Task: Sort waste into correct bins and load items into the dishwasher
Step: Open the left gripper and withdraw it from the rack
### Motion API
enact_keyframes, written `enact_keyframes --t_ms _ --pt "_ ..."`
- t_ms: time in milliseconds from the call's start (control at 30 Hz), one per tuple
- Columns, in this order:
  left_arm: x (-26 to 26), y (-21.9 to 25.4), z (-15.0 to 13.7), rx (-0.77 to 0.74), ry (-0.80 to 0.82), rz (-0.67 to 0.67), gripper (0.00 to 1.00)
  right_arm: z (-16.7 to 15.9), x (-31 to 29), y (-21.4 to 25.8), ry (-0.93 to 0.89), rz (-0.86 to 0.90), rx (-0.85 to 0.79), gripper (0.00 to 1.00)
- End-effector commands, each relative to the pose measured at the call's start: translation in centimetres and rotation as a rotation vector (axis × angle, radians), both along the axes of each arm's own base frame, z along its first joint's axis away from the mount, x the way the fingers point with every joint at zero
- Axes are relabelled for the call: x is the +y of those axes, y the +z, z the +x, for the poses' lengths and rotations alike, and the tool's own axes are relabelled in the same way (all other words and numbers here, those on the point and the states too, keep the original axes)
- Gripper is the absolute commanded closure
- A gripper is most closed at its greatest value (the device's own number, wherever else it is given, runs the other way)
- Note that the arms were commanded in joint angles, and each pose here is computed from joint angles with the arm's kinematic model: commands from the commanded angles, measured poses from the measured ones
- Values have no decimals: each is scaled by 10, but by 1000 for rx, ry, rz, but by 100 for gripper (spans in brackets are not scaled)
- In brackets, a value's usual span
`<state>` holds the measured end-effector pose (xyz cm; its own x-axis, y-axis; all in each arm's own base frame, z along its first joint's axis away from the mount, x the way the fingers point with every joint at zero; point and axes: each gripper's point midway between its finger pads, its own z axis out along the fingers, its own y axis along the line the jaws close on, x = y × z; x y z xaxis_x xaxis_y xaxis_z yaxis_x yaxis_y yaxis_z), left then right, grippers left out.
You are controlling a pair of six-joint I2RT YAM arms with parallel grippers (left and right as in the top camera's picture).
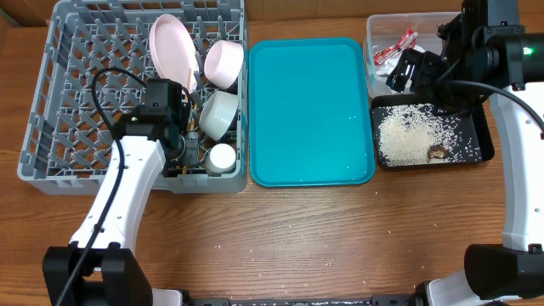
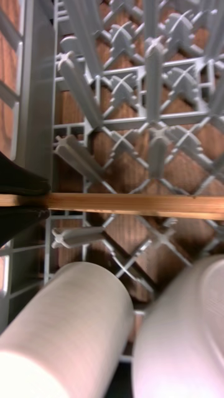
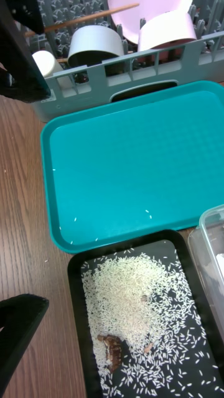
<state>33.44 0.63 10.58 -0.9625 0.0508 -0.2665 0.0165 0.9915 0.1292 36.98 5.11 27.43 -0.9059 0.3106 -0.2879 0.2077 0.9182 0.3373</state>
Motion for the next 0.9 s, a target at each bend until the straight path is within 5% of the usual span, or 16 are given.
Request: enact_keyframes --t_ms 0,133,367,667,867 --pt "8 -4 -3 6 58 22 74 -1 1 2 5 -7 -11 0" --pt "8 -4 -3 0 99 10 54 -1 0 2 5 -8 -10 0" --pt "-3 5 -1 -25 199 -78 61 -1 1 2 5 -7 -10 0" --pt "-89 94 14 -261 -33 -322 54 -1 1 2 5 -7 -11 0" --pt "-168 110 2 -307 -257 -405 52 -1 0 2 5 -8 -11 0"
